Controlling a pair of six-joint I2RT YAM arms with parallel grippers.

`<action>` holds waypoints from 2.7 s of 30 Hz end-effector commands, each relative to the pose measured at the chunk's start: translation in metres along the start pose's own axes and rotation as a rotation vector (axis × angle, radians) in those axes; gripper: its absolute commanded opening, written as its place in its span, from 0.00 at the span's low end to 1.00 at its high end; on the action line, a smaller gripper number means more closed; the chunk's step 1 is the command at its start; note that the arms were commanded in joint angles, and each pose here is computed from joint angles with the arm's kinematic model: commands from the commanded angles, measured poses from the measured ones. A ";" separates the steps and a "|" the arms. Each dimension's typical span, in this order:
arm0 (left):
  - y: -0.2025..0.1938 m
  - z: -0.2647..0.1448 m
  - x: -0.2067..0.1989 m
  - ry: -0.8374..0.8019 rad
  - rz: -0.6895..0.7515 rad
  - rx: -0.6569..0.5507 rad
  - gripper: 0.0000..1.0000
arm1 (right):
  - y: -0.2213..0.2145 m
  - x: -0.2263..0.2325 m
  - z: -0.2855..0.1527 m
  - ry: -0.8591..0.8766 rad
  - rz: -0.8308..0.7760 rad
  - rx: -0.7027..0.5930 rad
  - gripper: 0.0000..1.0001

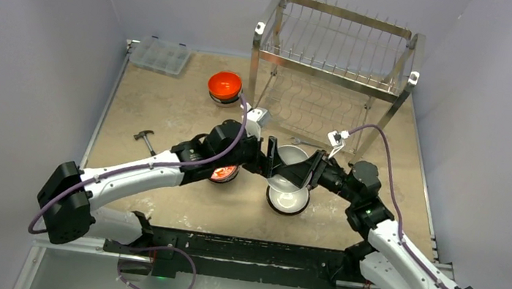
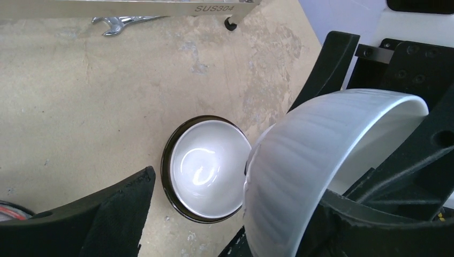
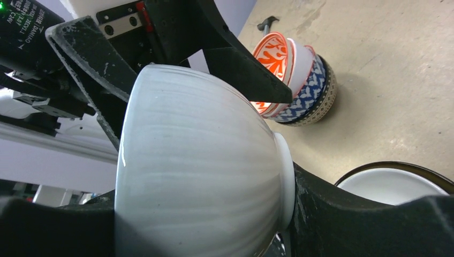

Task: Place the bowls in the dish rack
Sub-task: Adjust the bowl, then adjust the dish rack at the center of the board.

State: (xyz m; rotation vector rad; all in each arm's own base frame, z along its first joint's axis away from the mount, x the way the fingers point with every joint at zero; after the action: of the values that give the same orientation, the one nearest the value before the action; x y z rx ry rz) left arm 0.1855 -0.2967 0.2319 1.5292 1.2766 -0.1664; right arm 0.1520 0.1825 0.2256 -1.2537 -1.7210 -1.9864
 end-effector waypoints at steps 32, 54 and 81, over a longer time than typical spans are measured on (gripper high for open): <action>0.189 -0.005 0.102 0.229 0.212 -0.565 0.89 | 0.012 -0.006 -0.010 -0.190 -0.162 -0.004 0.00; 0.194 0.030 0.091 -0.017 0.245 -0.591 0.21 | 0.023 -0.007 -0.011 -0.251 -0.226 0.001 0.00; 0.059 0.014 0.025 0.010 -0.140 -0.334 0.00 | 0.029 -0.055 0.000 -0.519 -0.272 0.004 0.00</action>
State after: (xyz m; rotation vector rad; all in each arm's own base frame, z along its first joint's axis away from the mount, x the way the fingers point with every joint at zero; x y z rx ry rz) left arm 0.2793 -0.2692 0.2480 1.2442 1.1876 0.2414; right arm 0.1863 0.1507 0.1786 -1.7631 -2.2314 -1.7161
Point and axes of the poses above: each gripper's point midway between its finger pads, its own z axis out along the fingers, its own x axis along the line the jaws close on, y = z × x, the point moved 7 cm from there along -z, back along the fingers, and after that the axes turned 10 degrees about -z, right-handed, at the moved point
